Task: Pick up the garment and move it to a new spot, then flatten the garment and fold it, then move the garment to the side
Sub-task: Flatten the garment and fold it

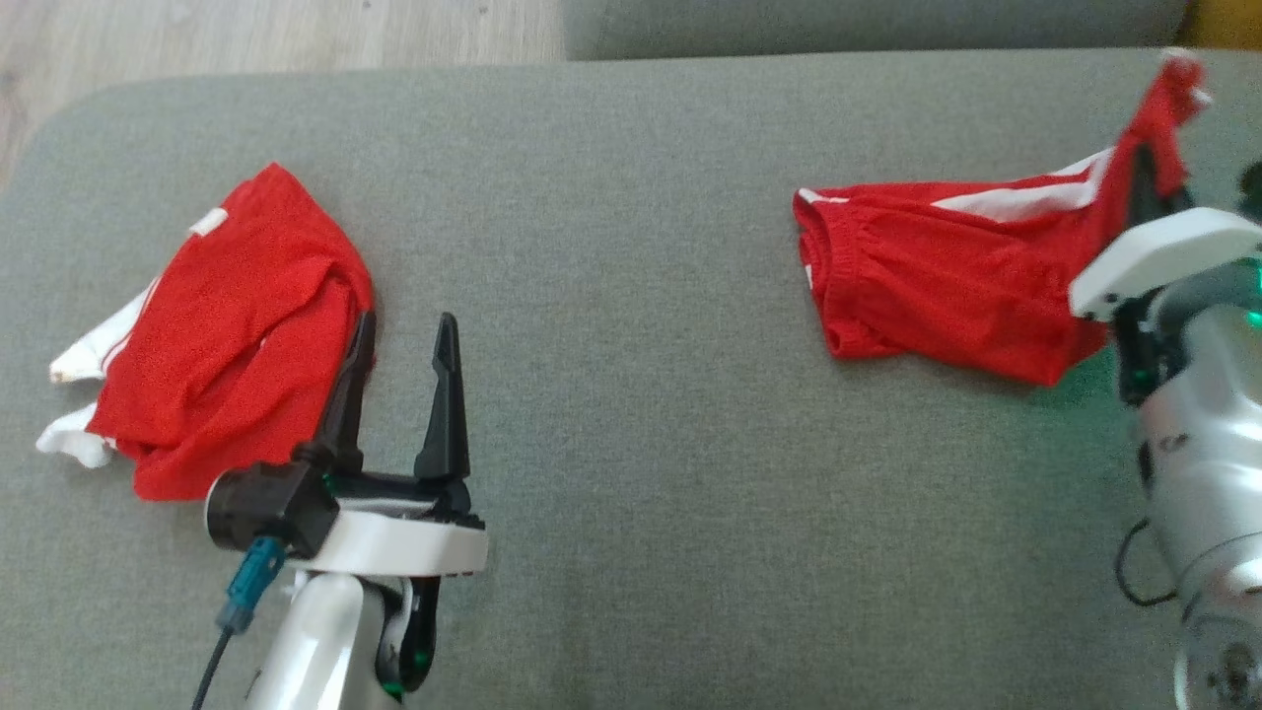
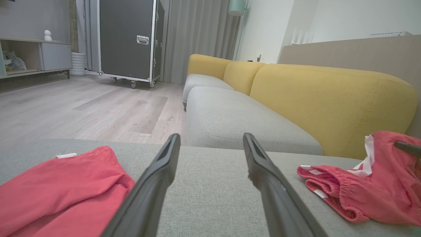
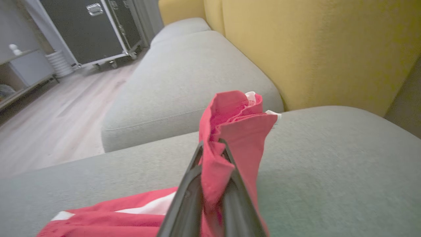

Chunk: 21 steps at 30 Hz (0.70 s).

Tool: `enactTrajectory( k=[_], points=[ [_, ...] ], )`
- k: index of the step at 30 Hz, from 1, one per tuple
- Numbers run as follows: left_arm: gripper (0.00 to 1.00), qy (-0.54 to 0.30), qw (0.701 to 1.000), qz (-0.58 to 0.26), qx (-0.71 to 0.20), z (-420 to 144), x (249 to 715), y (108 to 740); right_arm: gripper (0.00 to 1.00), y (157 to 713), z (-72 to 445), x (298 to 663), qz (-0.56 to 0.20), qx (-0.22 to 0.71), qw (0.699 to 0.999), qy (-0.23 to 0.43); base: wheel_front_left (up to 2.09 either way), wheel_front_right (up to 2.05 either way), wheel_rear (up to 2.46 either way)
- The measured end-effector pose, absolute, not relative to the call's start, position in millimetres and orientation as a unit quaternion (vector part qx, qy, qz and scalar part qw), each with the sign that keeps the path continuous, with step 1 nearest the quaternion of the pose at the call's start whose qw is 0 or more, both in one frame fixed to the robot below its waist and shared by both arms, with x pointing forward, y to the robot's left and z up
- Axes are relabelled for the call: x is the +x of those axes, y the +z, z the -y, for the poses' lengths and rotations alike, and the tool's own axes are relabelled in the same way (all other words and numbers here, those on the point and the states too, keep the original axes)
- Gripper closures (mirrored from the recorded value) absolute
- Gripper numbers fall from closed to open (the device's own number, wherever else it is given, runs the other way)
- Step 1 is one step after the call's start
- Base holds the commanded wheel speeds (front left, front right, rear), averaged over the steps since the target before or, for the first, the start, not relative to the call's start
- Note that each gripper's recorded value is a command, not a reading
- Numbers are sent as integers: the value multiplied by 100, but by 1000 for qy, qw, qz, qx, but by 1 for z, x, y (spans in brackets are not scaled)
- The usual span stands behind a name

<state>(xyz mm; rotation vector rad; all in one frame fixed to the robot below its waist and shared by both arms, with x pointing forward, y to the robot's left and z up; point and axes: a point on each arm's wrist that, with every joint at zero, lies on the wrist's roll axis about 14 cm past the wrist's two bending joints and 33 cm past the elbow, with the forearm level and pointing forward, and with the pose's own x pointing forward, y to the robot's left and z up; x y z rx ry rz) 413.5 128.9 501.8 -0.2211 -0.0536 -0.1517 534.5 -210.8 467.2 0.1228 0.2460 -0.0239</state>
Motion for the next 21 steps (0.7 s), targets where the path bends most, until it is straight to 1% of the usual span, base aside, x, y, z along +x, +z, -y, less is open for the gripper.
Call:
enactTrajectory(
  k=[3,12,17,21],
  points=[
    [0,-75,991,30,-105,-130,409,505,100,478,189,532,-105,67,992,14,0,0,0],
    [0,-60,992,33,-106,-140,393,507,100,482,125,508,-92,73,988,104,0,0,0],
    [0,-51,993,25,-106,-145,384,501,100,475,95,493,-101,88,980,147,0,0,0],
    [0,-43,993,25,-105,-150,380,501,100,464,74,484,-119,82,973,178,0,0,0]
  ],
)
